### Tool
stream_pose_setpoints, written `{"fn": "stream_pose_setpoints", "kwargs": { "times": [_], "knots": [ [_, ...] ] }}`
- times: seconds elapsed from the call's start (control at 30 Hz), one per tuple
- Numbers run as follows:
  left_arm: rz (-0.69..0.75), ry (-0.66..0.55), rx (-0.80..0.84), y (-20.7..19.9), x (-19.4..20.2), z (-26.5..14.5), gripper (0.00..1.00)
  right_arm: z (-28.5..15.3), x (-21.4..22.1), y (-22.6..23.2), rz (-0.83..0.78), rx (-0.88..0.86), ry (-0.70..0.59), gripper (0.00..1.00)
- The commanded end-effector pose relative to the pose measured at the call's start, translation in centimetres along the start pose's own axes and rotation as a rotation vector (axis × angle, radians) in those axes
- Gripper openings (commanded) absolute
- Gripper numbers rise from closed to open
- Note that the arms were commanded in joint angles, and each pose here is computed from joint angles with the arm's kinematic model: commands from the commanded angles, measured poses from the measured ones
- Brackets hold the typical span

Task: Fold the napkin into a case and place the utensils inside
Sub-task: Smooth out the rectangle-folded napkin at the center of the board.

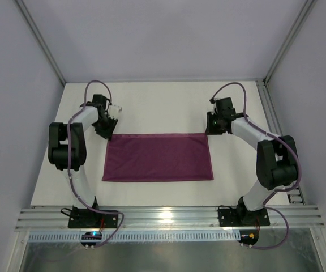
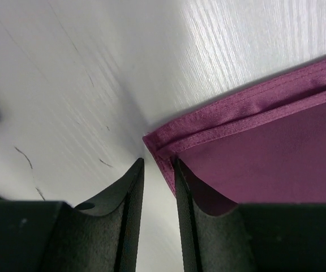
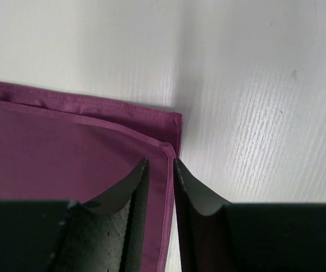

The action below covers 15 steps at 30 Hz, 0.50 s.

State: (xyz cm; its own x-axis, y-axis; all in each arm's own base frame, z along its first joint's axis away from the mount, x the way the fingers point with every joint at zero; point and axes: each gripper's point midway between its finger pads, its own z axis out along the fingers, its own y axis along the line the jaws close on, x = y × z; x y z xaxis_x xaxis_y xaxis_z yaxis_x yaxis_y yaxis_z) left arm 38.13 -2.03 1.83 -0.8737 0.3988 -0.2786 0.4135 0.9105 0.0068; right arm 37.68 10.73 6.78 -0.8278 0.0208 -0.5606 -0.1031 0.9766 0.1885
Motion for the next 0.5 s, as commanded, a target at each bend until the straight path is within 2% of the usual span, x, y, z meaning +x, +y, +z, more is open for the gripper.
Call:
{"fn": "stream_pose_setpoints", "kwargs": {
  "times": [0.0,0.23,0.47],
  "knots": [
    [-0.02,-0.099,0.033,0.6,-2.8,-0.7,0.29,0.4,-2.4,0.7,-0.062,-0.031,-0.055,0.28],
    [-0.021,-0.082,0.077,-0.5,-1.8,-1.0,0.25,2.3,-1.2,0.2,-0.06,-0.019,-0.005,0.29],
    [-0.02,-0.138,0.077,-1.0,-2.1,-3.4,0.26,2.8,-0.9,0.6,-0.053,-0.044,0.006,0.29]
  ]
}}
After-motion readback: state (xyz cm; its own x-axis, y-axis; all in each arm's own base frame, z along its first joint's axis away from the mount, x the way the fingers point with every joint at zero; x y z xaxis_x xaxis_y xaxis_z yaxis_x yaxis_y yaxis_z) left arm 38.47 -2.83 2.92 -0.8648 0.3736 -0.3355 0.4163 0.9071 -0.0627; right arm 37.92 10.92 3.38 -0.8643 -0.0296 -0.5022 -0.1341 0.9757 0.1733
